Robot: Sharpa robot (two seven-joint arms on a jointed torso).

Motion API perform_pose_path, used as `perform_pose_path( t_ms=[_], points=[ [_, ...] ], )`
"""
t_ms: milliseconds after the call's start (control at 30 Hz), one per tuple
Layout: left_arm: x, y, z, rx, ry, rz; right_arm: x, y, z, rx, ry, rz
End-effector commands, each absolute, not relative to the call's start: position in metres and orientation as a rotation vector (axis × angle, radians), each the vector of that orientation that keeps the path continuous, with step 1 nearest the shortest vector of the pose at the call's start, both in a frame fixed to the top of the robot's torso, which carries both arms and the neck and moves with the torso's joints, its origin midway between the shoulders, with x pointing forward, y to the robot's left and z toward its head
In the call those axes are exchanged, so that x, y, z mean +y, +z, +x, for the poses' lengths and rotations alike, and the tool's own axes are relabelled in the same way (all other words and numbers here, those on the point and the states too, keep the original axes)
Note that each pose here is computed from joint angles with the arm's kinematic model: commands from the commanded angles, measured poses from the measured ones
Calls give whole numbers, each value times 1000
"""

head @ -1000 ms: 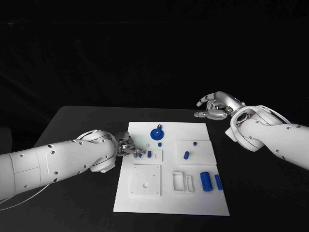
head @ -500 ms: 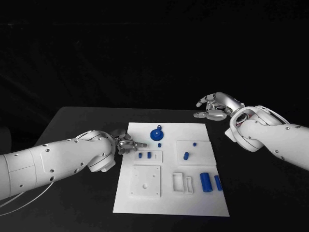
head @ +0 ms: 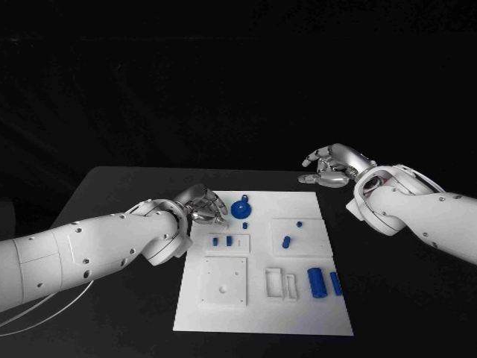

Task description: Assemble the parts on the task board

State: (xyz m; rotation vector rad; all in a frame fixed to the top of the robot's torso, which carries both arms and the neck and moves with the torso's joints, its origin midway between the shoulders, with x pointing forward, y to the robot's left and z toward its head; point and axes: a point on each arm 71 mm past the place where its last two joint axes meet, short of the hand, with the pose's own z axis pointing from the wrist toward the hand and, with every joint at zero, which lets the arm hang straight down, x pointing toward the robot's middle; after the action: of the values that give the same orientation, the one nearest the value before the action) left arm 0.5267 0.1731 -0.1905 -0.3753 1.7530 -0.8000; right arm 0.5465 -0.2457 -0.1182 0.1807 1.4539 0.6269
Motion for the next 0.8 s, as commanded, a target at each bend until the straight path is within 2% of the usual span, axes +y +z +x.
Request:
perform_pose_path(
  t_ms=[33, 233, 467, 800],
  points=[
    [159, -182, 528, 1676, -893, -249, -244, -118, 546, 1455, 642, 171],
    [140, -176, 532, 1661, -880, -92, -242, -119, 547, 1458, 647, 170],
    [122, -176, 543, 1709, -759, 127, -240, -119, 547, 1459, 652, 167],
    [106, -179, 550, 1726, -719, 249, -237, -119, 547, 1462, 658, 164]
  ],
)
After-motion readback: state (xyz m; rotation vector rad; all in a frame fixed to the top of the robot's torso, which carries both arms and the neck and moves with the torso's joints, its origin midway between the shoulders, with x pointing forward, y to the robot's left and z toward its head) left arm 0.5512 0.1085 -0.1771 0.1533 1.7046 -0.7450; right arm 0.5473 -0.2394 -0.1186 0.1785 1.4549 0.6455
